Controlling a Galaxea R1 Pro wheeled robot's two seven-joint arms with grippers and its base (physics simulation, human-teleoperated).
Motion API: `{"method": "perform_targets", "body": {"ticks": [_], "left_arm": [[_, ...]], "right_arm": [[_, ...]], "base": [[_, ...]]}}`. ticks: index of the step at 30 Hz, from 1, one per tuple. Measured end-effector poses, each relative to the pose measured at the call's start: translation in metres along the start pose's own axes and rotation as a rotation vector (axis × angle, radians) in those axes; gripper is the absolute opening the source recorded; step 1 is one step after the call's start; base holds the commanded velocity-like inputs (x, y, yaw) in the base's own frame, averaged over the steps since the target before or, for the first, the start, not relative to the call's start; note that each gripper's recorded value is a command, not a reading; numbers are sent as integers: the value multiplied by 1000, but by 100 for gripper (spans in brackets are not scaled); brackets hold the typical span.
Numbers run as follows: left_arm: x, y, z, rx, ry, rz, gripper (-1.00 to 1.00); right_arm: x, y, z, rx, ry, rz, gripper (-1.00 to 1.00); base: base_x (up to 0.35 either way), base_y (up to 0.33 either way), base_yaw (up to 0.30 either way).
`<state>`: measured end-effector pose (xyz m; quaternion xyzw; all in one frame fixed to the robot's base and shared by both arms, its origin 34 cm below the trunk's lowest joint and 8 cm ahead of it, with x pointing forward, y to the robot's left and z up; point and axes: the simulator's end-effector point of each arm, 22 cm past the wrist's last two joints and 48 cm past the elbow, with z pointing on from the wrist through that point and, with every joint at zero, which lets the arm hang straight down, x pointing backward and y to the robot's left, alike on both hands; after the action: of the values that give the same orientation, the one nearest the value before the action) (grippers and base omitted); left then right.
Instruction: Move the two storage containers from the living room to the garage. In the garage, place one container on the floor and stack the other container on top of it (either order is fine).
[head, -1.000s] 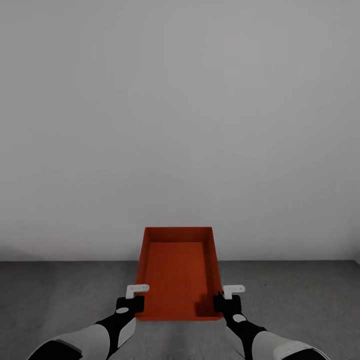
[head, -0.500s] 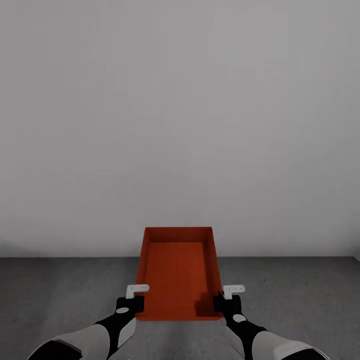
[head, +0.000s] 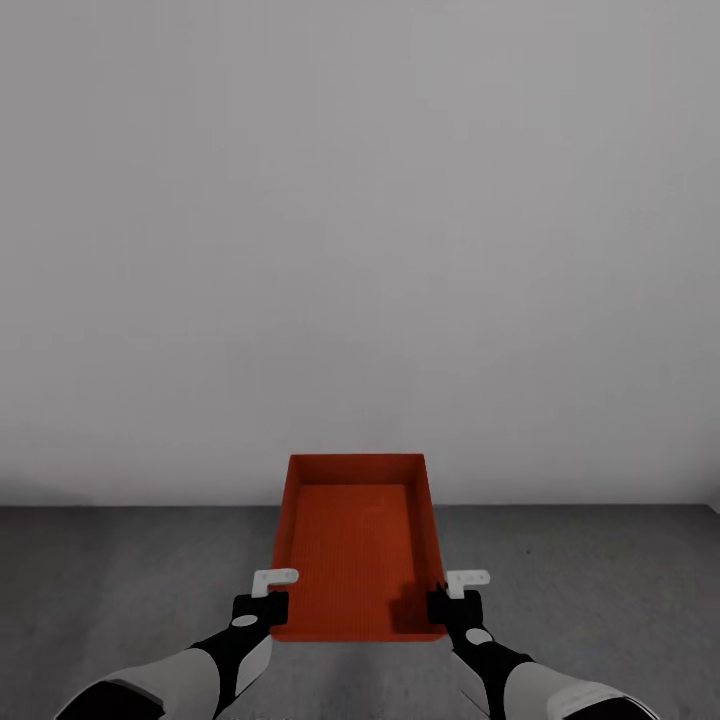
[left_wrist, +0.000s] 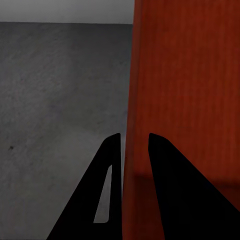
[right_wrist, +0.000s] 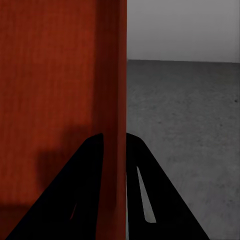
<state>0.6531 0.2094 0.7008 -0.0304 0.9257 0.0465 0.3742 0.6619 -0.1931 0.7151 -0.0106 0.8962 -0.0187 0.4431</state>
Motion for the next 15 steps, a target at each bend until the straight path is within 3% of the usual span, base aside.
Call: {"method": "perform_targets", "body": {"ticks": [15], "left_arm": [[25,-2,20,0,24,0,-100]], "right_arm": [[27,1,17,-2,23,-3,-100]], "base": [[0,0,0]]}}
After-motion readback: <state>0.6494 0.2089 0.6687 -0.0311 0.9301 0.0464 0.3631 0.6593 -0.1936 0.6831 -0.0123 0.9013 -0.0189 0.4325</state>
